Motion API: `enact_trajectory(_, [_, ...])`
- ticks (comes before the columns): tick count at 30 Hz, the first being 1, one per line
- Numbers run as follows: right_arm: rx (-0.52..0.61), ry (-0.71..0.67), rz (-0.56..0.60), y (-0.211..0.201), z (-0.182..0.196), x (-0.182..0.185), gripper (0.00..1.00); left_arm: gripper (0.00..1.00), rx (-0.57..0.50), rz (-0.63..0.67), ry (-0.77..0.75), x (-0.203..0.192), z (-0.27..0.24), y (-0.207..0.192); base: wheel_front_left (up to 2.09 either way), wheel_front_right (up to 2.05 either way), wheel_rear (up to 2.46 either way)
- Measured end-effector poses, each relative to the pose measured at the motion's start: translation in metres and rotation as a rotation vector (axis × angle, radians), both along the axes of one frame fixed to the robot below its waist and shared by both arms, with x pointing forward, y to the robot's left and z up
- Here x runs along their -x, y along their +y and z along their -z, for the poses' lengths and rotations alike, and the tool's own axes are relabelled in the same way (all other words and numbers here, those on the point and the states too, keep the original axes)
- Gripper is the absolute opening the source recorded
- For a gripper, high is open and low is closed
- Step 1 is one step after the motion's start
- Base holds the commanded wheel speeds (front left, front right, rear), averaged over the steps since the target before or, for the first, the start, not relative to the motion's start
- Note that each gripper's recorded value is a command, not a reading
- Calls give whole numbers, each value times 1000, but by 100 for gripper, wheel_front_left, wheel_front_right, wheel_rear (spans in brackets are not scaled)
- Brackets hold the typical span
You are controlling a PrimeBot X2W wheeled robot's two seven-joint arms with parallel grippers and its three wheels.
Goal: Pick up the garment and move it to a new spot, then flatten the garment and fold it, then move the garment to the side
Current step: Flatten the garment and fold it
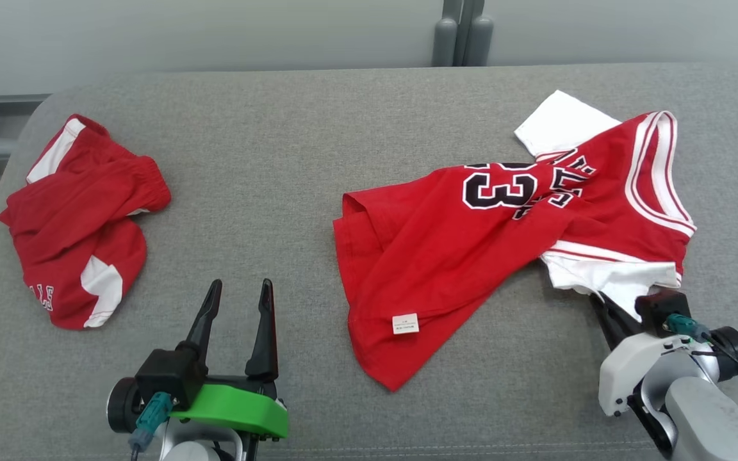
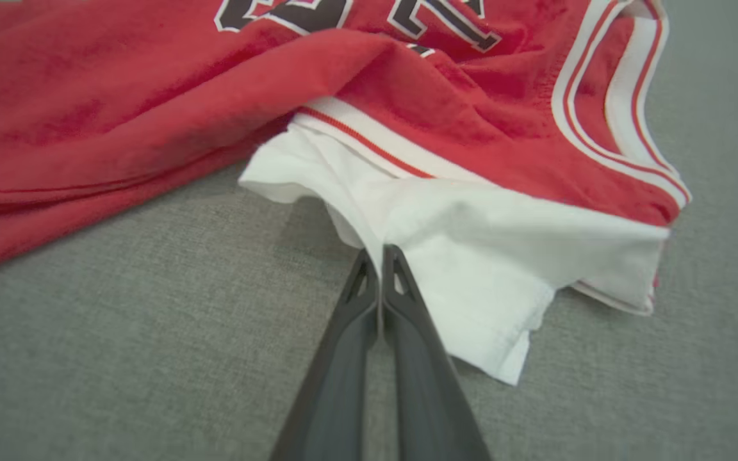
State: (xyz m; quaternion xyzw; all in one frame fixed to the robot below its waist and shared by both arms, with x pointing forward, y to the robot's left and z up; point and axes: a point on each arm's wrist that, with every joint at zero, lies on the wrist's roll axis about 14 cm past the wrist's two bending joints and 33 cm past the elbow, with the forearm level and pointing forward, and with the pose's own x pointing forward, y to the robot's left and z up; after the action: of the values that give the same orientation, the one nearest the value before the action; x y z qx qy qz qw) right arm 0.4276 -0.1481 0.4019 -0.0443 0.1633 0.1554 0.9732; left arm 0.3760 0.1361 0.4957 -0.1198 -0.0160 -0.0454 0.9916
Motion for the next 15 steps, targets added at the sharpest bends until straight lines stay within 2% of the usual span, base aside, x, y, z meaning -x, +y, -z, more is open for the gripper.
enact_trajectory(5, [26,-9,14,-23,-7,17,0,100,4,32,-9,-2,-3,-11,0,0,0])
enact_trajectory(9, [-36,31,-11,-11,-6,38,0,100,6,52,-16,-3,-5,-18,0,0,0])
enact_trajectory(15, [-77,44,-29,-8,-18,49,0,100,7,54,-21,-2,-7,-18,0,0,0])
